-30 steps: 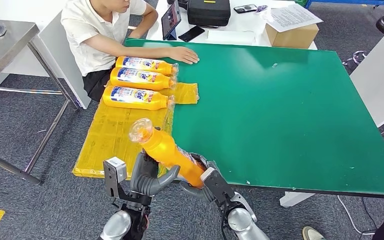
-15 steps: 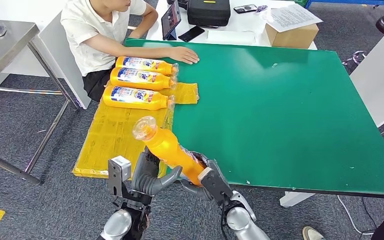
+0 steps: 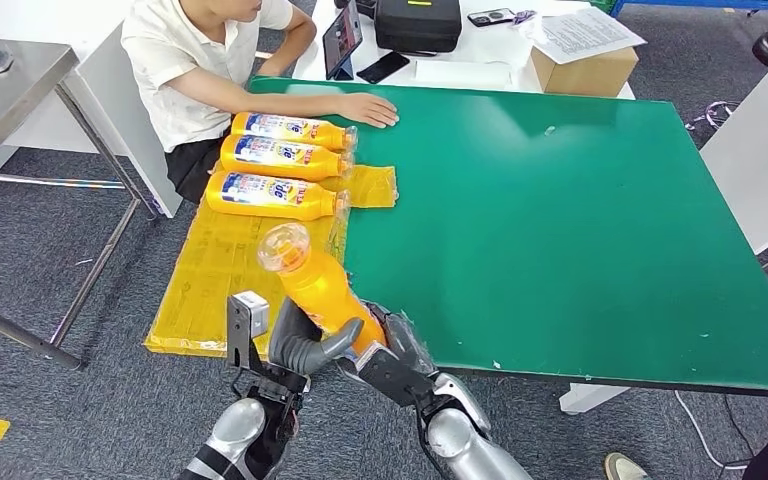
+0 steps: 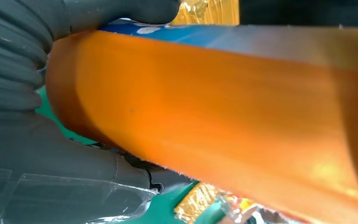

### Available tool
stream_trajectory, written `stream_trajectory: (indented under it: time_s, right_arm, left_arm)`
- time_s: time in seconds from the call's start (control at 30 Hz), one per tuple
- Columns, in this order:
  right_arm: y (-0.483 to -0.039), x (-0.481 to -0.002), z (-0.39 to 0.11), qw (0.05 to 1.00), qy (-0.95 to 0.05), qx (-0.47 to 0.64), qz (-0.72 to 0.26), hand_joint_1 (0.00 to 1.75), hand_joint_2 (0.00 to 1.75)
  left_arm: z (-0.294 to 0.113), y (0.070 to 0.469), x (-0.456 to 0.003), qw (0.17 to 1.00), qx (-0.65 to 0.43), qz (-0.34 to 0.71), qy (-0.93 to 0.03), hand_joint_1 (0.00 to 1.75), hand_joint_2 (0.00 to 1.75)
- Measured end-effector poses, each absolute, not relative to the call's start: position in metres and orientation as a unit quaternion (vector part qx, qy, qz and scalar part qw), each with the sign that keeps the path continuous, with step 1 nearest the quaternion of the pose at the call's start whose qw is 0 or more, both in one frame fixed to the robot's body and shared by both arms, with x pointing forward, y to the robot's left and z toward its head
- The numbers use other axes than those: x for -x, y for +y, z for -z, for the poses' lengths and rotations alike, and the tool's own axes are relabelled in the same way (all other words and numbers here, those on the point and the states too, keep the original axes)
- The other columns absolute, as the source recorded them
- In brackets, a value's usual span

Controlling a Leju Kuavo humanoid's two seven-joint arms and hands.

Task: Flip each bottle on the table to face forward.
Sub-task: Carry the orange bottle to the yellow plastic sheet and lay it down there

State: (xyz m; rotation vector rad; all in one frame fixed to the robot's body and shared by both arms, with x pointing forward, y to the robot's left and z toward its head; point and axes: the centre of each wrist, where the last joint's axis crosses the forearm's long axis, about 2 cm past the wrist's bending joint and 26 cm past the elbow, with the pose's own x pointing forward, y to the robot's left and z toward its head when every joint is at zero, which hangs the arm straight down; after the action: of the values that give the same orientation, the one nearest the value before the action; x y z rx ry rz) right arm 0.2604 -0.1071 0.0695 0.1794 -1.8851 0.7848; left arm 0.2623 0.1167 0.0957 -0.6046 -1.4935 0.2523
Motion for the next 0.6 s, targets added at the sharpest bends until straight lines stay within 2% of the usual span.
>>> stream_trajectory:
  time_s: [0.07,0.1,0.17,0.2,0.23,0.53,0.6]
  right_arm:
    - [-0.105,-0.260,-0.070,0.513,-0.790,-0.081,-0.326,1.66,1.75]
    - [-0.104,-0.260,-0.071,0.513,-0.791,-0.085,-0.324,1.33,1.75]
    - [-0.102,-0.259,-0.071,0.513,-0.791,-0.092,-0.320,0.47,1.75]
    - [-0.101,-0.259,-0.071,0.512,-0.791,-0.097,-0.319,0.10,1.75]
    - [-0.100,-0.258,-0.071,0.511,-0.792,-0.104,-0.317,0.00,1.75]
    - [-0.093,-0.252,-0.070,0.499,-0.799,-0.144,-0.303,0.00,1.75]
    - [-0.091,-0.251,-0.070,0.499,-0.801,-0.147,-0.298,0.00,0.87]
  left_arm:
    - [-0.096,0.118,-0.264,0.682,0.288,-0.126,-0.660,1.75,1.75]
    - [-0.096,0.119,-0.264,0.680,0.296,-0.133,-0.658,1.75,1.75]
    - [-0.096,0.121,-0.264,0.674,0.309,-0.146,-0.656,1.75,1.75]
    - [-0.097,0.122,-0.264,0.669,0.317,-0.152,-0.655,1.75,1.75]
    - [-0.098,0.123,-0.263,0.662,0.327,-0.158,-0.656,1.75,1.75]
    - [-0.109,0.134,-0.251,0.605,0.388,-0.177,-0.672,1.75,1.75]
    - [-0.109,0.136,-0.249,0.602,0.386,-0.182,-0.675,1.75,1.75]
